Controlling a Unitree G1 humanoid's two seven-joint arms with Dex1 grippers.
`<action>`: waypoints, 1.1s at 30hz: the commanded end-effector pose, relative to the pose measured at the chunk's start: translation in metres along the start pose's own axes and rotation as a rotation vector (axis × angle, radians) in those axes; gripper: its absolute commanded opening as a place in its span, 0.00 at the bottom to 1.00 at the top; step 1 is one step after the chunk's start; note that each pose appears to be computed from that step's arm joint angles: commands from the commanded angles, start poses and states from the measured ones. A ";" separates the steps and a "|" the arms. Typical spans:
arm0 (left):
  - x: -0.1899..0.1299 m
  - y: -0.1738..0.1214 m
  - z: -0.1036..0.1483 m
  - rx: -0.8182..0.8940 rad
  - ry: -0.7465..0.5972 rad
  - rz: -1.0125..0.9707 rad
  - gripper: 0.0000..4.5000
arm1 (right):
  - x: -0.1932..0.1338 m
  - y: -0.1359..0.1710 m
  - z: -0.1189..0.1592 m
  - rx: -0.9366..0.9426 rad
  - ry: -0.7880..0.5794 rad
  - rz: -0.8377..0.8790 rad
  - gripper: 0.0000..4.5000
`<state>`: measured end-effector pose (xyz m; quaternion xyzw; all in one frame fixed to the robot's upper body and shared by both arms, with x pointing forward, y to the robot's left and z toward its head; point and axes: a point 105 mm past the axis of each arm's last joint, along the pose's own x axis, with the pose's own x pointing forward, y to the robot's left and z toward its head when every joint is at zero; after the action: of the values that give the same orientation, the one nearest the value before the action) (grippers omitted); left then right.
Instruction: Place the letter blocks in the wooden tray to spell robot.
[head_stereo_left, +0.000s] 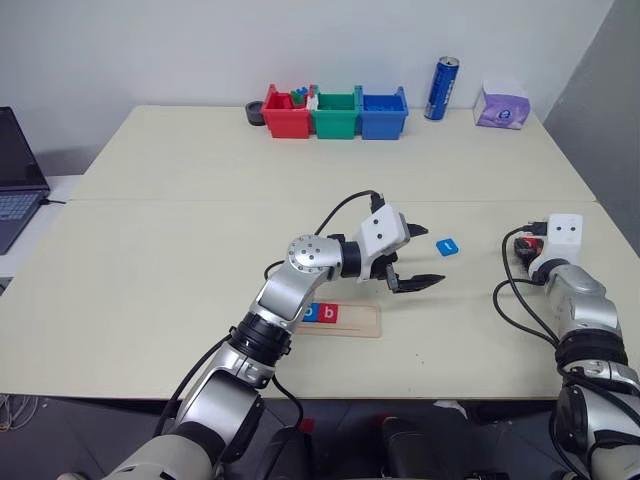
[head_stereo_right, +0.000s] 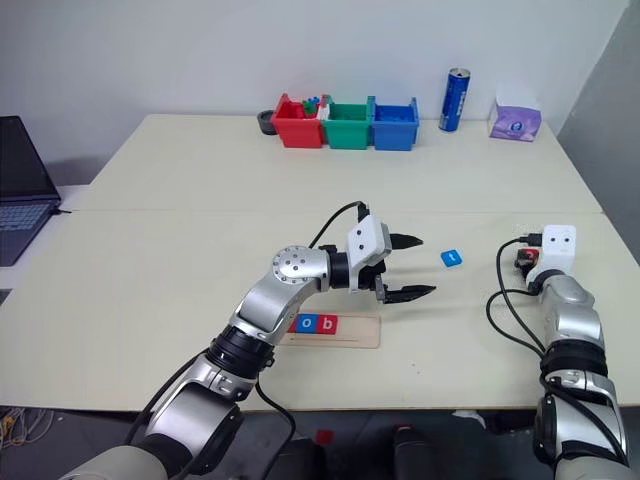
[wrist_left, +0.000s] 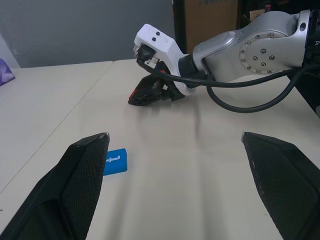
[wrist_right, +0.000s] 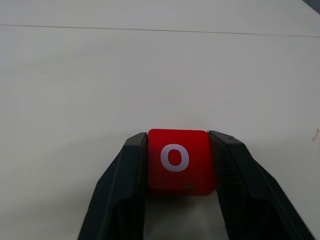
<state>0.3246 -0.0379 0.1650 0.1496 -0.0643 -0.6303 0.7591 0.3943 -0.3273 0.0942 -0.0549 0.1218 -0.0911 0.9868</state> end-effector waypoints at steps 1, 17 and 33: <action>-0.002 0.001 0.011 0.039 -0.031 -0.002 1.00 | -0.007 -0.005 0.002 0.003 -0.011 -0.014 0.32; -0.080 -0.030 -0.007 0.021 0.077 -0.101 1.00 | -0.135 0.139 -0.003 0.107 0.175 0.315 0.32; -0.104 -0.041 -0.012 -0.001 0.134 -0.110 1.00 | -0.161 0.179 -0.015 0.148 0.308 0.384 0.40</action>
<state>0.2711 0.0586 0.1399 0.1910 0.0160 -0.6603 0.7261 0.2670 -0.1240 0.0890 0.0545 0.2776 0.0779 0.9560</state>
